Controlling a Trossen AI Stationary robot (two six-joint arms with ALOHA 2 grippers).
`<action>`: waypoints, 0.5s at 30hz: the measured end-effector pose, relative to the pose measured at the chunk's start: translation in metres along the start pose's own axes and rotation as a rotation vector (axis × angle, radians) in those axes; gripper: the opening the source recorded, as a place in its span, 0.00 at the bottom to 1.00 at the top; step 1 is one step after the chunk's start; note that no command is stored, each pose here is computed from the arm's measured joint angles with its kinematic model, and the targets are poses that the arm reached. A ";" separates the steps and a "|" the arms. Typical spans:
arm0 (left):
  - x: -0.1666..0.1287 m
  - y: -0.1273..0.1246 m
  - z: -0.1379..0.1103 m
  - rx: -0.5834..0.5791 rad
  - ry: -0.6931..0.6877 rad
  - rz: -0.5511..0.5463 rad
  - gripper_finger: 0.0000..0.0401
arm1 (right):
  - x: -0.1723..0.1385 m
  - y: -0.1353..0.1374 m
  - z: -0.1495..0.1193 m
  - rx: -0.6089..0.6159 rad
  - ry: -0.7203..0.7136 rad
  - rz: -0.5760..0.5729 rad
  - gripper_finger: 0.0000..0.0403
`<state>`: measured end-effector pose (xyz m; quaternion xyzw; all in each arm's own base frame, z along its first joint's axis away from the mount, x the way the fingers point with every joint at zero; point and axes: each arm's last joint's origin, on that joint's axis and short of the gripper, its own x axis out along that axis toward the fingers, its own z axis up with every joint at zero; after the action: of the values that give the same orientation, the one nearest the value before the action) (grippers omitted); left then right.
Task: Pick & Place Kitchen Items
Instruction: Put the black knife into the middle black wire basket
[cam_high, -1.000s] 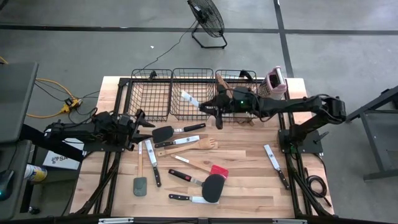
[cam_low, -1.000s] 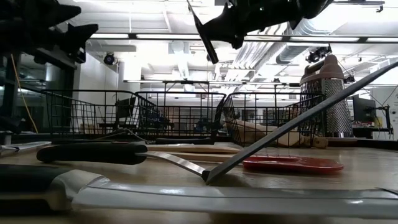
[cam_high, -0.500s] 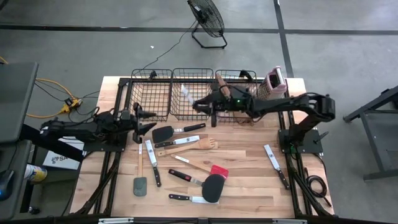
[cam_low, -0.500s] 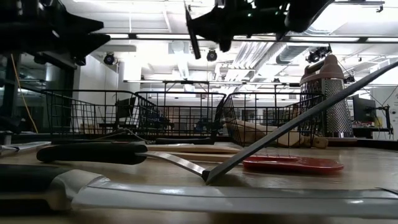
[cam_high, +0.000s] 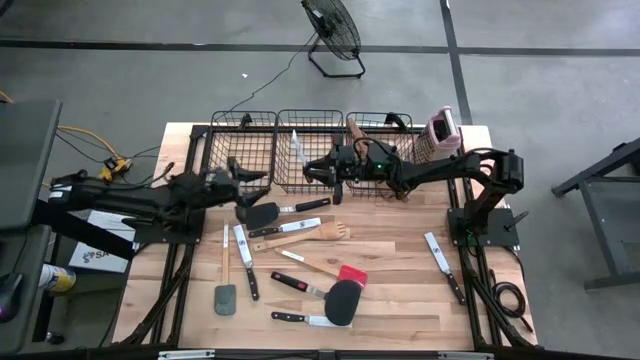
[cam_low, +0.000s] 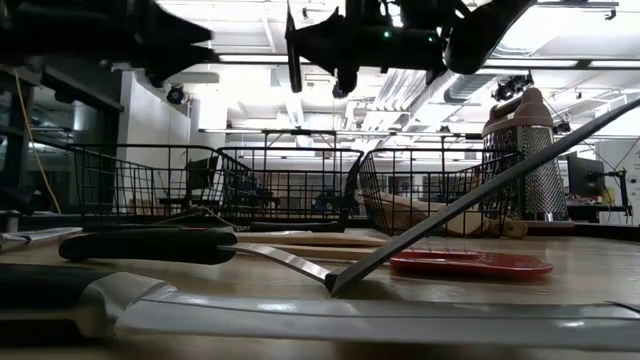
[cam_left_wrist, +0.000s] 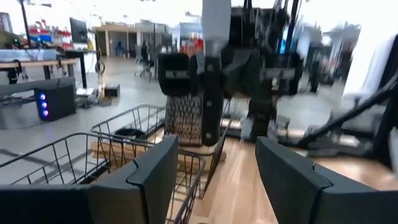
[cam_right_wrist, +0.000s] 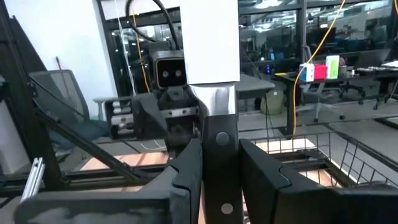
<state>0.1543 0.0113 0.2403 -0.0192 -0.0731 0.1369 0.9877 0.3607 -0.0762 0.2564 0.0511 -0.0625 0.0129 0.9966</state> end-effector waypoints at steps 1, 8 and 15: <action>0.008 -0.002 0.003 0.020 0.019 0.000 0.53 | 0.000 0.000 0.001 -0.001 -0.009 0.001 0.18; 0.059 -0.015 0.015 0.096 0.097 -0.001 0.53 | 0.000 0.003 0.003 -0.005 -0.030 0.024 0.18; 0.090 -0.023 0.018 0.104 0.132 -0.001 0.53 | 0.002 0.011 0.003 -0.013 -0.036 0.103 0.18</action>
<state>0.2433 0.0137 0.2717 0.0232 -0.0007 0.1382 0.9901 0.3614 -0.0653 0.2609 0.0416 -0.0832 0.0630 0.9937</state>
